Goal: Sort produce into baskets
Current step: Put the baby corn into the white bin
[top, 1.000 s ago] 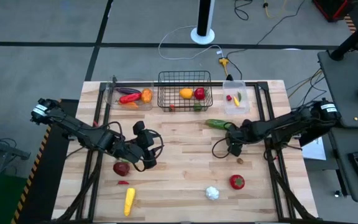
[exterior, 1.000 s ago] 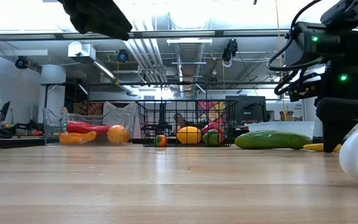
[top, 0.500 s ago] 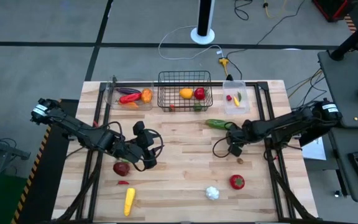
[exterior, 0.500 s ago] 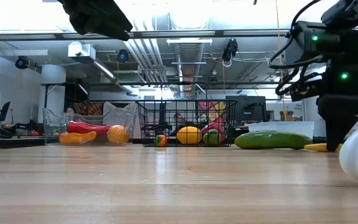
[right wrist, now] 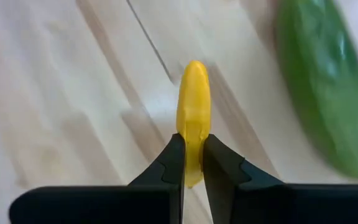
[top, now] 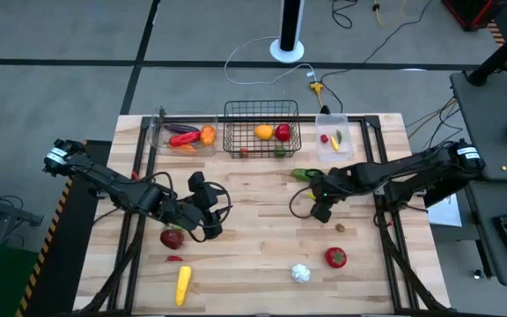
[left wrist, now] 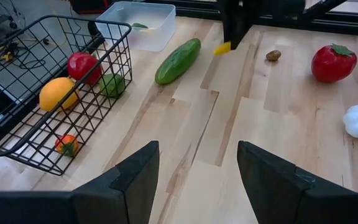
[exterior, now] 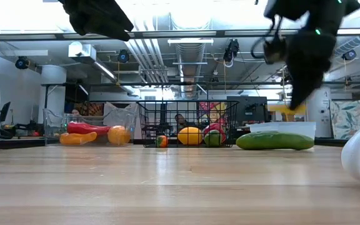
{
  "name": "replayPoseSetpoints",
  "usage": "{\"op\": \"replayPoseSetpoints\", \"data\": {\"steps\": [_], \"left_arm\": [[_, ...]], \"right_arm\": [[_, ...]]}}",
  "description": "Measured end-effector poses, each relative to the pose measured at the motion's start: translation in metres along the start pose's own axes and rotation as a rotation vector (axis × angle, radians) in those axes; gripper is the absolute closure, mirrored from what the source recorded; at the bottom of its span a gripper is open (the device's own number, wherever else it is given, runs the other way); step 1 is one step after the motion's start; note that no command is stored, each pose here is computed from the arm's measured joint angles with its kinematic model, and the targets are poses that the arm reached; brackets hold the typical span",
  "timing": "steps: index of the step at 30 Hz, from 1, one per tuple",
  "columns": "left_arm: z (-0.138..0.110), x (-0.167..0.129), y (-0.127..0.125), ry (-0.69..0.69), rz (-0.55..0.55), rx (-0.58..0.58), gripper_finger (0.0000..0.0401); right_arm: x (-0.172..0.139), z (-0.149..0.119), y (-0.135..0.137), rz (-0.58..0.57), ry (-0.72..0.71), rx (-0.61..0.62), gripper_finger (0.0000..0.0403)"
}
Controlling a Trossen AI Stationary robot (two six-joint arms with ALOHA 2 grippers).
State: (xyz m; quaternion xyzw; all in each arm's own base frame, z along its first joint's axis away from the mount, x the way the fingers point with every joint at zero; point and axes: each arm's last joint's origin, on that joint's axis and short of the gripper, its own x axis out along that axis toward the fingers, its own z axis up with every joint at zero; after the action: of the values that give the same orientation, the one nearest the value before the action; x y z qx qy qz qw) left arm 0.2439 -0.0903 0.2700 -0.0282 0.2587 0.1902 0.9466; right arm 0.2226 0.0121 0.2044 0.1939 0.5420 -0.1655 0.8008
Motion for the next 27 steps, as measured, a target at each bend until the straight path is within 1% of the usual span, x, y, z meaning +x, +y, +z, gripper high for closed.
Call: {"op": "replayPoseSetpoints", "data": {"steps": [3, 7, 10, 13, 16, 19, 23, 27], "left_arm": [[0.000, 0.000, 0.000, 0.000, 0.000, 0.000, 0.0202], [0.000, 0.000, 0.000, 0.000, 0.000, 0.000, 0.0202], [0.000, 0.000, 0.000, -0.001, 0.001, -0.005, 0.0202], [0.000, 0.000, 0.000, -0.001, 0.000, -0.013, 0.0202], [0.000, 0.000, 0.000, -0.001, 0.000, -0.027, 0.0202], [0.000, 0.000, 0.000, -0.002, 0.000, -0.036, 0.0202], [0.000, 0.000, 0.000, -0.001, 0.000, -0.049, 0.0202], [0.000, 0.000, 0.000, -0.001, -0.001, -0.054, 0.0202]], "right_arm": [[-0.015, 0.015, 0.006, 0.019, -0.067, -0.019, 0.0373], [-0.037, 0.038, 0.008, -0.008, -0.186, -0.027, 0.0373], [-0.053, 0.055, 0.003, -0.039, -0.268, -0.014, 0.0373], [-0.068, 0.071, -0.008, -0.087, -0.329, 0.042, 0.0373], [-0.078, 0.084, -0.024, -0.169, -0.342, 0.090, 0.0373], [-0.083, 0.094, -0.047, -0.257, -0.314, 0.145, 0.0373], [-0.081, 0.103, -0.084, -0.347, -0.262, 0.243, 0.0373], [-0.076, 0.105, -0.126, -0.434, -0.186, 0.330, 0.0372]]}}
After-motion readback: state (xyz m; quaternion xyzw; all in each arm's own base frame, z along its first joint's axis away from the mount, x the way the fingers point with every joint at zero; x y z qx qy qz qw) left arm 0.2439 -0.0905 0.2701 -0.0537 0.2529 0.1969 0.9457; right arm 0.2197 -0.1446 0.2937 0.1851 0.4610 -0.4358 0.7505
